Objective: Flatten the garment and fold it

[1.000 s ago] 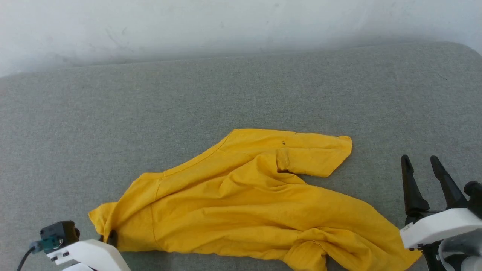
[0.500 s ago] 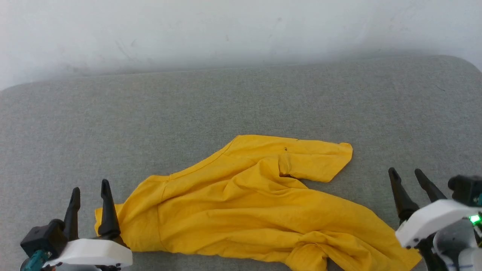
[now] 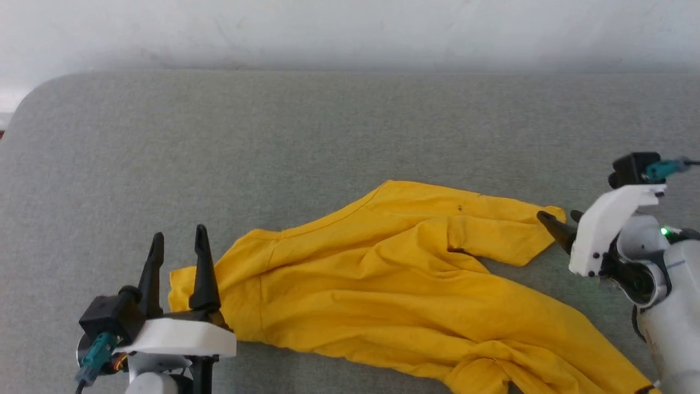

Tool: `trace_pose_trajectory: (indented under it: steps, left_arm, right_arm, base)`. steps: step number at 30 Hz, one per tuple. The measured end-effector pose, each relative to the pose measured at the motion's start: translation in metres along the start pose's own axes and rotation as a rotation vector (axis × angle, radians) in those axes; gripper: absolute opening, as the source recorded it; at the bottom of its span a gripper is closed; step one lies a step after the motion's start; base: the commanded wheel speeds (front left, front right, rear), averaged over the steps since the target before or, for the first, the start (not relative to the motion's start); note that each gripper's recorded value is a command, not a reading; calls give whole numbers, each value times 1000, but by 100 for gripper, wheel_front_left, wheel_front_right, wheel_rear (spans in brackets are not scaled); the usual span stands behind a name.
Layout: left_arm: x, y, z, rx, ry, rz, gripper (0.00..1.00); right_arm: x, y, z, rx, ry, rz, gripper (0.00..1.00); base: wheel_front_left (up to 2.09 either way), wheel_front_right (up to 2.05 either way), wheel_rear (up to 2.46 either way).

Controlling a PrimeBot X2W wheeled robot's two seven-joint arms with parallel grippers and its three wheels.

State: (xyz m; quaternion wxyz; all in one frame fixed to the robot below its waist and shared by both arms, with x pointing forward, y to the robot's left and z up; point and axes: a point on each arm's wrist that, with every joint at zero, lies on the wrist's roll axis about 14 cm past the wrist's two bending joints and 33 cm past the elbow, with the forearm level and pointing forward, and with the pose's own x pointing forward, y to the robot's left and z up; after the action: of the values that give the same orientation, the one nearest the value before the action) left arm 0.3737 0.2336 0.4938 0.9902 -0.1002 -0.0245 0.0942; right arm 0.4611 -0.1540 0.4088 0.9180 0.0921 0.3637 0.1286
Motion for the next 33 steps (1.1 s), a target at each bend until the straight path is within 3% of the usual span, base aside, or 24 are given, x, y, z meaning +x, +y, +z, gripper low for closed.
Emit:
trace_pose_trajectory:
  steps: [8, 9, 11, 12, 15, 19, 26, 29, 33]
  left_arm:
    - [3, 6, -10, 8, 24, 23, 100]
    - [3, 7, -11, 12, 27, 26, 100]
    - [3, 9, -12, 17, 30, 27, 100]
    - [4, 9, -12, 19, 30, 30, 100]
    - [4, 11, -11, 21, 27, 29, 100]
    - [5, 13, -8, 40, 22, 11, 100]
    - [24, 22, 7, 74, 93, -54, 100]
    - [33, 14, 1, 72, 209, -113, 100]
    - [31, 8, -40, 89, 519, -182, 100]
  right_arm:
    - [39, 9, -25, -25, 246, 27, 100]
    - [41, 11, -27, -27, 281, 31, 57]
    - [43, 11, -30, -38, 340, 33, 13]
    - [43, 12, -29, -40, 353, 37, 0]
    - [42, 13, -25, -75, 335, 40, 0]
    - [35, 12, -8, -104, 177, 40, 0]
    - [-10, -40, 46, -89, -88, -69, 0]
    - [-28, -57, 42, -82, -107, -109, 0]
    - [-39, -60, 31, -64, -93, -117, 0]
  base:
    - [0, 0, 0]
    - [0, 0, 0]
    - [0, 0, 0]
    - [0, 0, 0]
    - [0, 0, 0]
    - [0, 0, 0]
    - [0, 0, 0]
    - [0, 0, 0]
    - [0, 0, 0]
